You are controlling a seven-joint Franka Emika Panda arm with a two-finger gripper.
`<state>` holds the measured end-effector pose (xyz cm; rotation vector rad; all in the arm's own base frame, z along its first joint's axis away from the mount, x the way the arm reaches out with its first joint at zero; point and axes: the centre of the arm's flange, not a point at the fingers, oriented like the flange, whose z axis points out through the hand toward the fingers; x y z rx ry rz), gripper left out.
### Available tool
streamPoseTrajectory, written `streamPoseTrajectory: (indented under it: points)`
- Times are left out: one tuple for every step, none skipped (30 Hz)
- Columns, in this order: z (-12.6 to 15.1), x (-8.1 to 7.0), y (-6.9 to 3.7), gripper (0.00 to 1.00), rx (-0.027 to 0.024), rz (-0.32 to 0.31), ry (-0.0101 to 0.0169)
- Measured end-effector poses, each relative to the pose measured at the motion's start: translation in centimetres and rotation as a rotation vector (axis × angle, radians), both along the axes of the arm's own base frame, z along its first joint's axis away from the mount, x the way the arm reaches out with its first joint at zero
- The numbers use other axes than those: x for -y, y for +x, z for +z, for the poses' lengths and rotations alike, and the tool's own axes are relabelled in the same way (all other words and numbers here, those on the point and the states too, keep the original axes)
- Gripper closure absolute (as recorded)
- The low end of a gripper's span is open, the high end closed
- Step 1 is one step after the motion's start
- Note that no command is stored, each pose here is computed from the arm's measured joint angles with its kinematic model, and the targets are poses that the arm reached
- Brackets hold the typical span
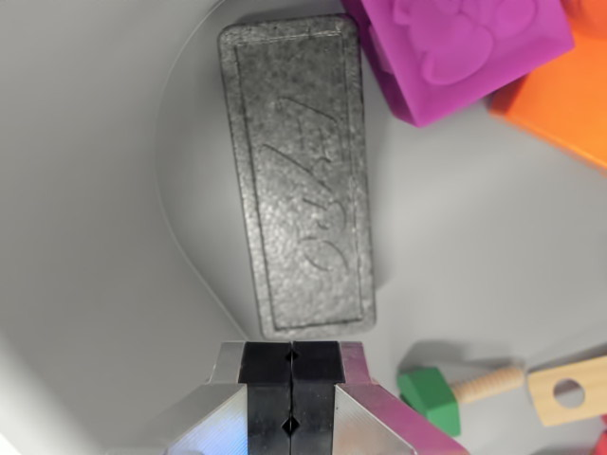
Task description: Pick an object from the bin
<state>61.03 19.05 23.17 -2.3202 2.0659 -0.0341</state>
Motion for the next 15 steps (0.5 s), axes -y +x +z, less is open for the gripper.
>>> streamPoseTrajectory:
  points:
    - [0.2, 0.0, 0.0, 1.0, -0.0006, 0.0, -0.0003]
    - [0.5, 0.0, 0.0, 1.0, -0.002, 0.0, -0.001]
    - [0.9, 0.0, 0.0, 1.0, -0.0026, 0.0, -0.0015]
    - [1.4, 0.0, -0.1, 1.0, -0.0028, 0.0, -0.0016]
    - [1.9, 0.0, -0.1, 1.0, -0.0035, 0.0, -0.0019]
    - [2.3, 0.0, -0.1, 1.0, -0.0038, 0.0, -0.0021]
    - [2.6, 0.0, -0.1, 1.0, -0.0042, 0.0, -0.0022]
    - [3.1, 0.0, -0.2, 1.0, -0.0045, 0.0, -0.0023]
    - [3.5, 0.0, -0.2, 1.0, -0.0052, 0.0, -0.0025]
    - [3.9, 0.0, -0.2, 1.0, -0.0064, 0.0, -0.0028]
    - [4.3, 0.0, -0.3, 1.0, -0.0078, 0.0, -0.0032]
    - [4.8, 0.0, -0.3, 1.0, -0.0091, -0.001, -0.0036]
    - [5.2, 0.1, -0.3, 1.0, -0.0098, -0.001, -0.0038]
    - [5.6, 0.1, -0.3, 1.0, -0.011, -0.001, -0.0042]
    - [5.8, 0.1, -0.3, 1.0, -0.0117, -0.001, -0.0044]
